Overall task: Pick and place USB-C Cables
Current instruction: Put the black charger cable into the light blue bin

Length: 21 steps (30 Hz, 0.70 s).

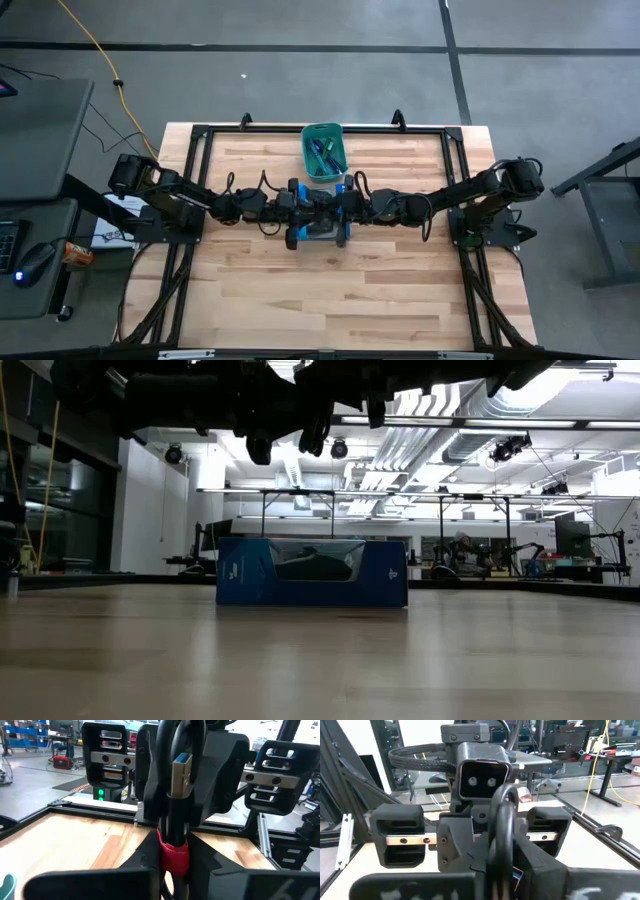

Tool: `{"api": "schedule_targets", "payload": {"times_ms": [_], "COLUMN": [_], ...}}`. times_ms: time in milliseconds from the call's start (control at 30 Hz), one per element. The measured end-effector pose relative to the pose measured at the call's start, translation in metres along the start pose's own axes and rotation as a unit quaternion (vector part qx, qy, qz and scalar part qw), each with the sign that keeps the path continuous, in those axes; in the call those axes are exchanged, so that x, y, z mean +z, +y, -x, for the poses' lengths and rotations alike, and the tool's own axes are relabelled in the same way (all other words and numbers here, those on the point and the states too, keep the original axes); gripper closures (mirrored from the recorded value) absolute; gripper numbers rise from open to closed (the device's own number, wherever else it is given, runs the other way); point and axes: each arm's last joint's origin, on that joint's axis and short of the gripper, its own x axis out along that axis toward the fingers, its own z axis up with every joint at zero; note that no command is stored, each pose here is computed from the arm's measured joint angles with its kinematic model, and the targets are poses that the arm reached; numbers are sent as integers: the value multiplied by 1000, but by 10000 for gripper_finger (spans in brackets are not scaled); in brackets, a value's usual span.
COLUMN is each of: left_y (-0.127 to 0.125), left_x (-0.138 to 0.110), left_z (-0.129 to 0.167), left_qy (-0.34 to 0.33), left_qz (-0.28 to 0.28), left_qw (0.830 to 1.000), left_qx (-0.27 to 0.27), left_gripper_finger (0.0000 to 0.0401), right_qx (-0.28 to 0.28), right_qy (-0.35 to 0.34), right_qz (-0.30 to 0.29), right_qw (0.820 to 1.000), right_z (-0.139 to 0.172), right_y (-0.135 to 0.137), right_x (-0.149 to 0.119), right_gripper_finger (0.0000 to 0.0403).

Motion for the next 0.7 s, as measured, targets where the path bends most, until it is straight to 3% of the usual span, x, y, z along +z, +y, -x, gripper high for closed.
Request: {"api": "schedule_targets", "payload": {"times_ms": [200, 367, 533, 700], "left_y": [-1, 0, 0, 3], "left_x": [-1, 3, 22, 32], "left_z": [0, 5, 23, 50], "left_qy": [8, 27, 68, 79], "left_qz": [-15, -21, -33, -43], "left_qw": [1000, 999, 997, 995], "left_qx": [-10, 3, 8, 34], "left_gripper_finger": [313, 256, 208, 186], "right_qx": [-3, -23, -53, -65], "right_qy": [6, 25, 65, 133], "right_qz": [-10, 1, 21, 19], "right_qw": [1000, 999, 996, 989], "right_z": [0, 4, 20, 42], "right_y": [0, -2, -8, -13], "right_x": [-1, 0, 10, 13], "right_gripper_finger": [356, 373, 373, 372]}}
